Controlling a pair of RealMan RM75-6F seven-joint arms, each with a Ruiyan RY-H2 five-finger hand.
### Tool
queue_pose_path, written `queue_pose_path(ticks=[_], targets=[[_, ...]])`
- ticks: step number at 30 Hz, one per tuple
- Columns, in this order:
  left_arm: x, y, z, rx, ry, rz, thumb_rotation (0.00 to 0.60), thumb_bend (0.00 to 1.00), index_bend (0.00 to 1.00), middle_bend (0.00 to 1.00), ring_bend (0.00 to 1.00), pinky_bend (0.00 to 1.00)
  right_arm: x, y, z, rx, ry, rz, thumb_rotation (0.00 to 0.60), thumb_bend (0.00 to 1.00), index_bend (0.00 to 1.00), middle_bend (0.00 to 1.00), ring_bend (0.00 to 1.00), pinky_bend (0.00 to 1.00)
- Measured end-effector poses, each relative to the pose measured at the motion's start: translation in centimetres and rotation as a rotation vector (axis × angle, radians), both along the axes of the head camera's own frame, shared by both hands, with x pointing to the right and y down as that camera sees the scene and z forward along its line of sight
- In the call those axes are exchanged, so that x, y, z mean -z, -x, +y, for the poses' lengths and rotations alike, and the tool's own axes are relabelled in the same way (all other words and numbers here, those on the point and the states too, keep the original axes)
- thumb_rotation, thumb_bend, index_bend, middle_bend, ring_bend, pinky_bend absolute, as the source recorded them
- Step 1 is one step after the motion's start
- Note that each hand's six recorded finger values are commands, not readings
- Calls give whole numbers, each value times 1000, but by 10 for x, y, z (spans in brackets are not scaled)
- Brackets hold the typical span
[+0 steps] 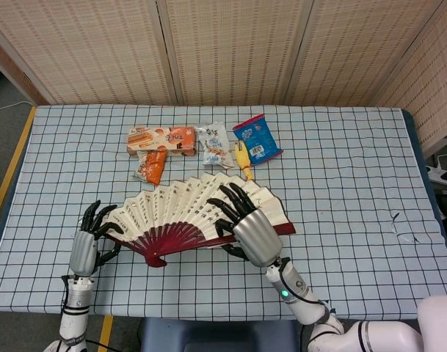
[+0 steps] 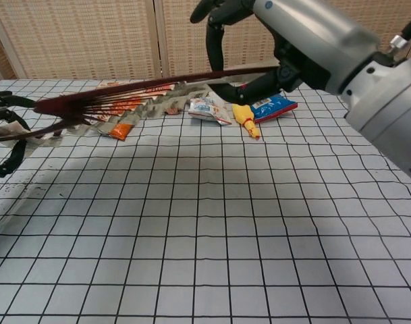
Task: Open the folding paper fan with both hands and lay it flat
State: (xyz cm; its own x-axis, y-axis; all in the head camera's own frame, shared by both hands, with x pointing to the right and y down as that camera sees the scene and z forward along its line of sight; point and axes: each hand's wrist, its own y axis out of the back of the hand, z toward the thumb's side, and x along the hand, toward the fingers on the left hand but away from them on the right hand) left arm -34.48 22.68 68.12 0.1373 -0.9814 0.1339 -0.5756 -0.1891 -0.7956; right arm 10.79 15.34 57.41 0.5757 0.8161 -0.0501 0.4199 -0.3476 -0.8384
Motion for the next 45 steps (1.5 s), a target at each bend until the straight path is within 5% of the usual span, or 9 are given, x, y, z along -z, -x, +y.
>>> queue_pose_path(ticks=[6, 16, 19, 23, 25, 28, 37, 45], targets=[[-11, 1, 7, -31, -17, -111, 600, 556, 281, 138, 0, 43, -18, -19, 13, -25, 93, -29, 600, 756, 740, 195, 0, 0], [-23, 9, 18, -78, 1, -255, 600, 549, 133, 107, 0, 30, -53, -47, 42, -16, 175, 16, 600, 756, 659, 195, 0, 0], [-23, 20, 18, -73, -5, -306, 600, 550, 20, 78, 0, 29, -58, -59, 54, 6, 216, 30, 600, 755, 482, 180, 0, 0], [-29, 34, 23, -81, 38, -364, 600, 545, 0, 3, 0, 30, -66, -74, 66, 64, 238, 119, 600, 731, 101, 20, 0, 0], [-32, 42, 23, -93, 63, -394, 600, 529, 0, 0, 0, 41, -72, -79, 70, 106, 248, 190, 600, 563, 2, 0, 0, 0], [-36, 55, 23, -100, 115, -413, 600, 505, 0, 0, 0, 73, -79, -88, 74, 164, 258, 313, 600, 377, 0, 0, 0, 0], [-36, 54, 28, -112, 288, -236, 600, 505, 0, 0, 0, 40, -90, -116, 78, 277, 376, 592, 600, 212, 0, 0, 0, 0], [10, 34, 27, -129, 406, 4, 600, 499, 0, 0, 0, 41, -78, -177, 66, 244, 544, 860, 600, 184, 0, 0, 0, 0]])
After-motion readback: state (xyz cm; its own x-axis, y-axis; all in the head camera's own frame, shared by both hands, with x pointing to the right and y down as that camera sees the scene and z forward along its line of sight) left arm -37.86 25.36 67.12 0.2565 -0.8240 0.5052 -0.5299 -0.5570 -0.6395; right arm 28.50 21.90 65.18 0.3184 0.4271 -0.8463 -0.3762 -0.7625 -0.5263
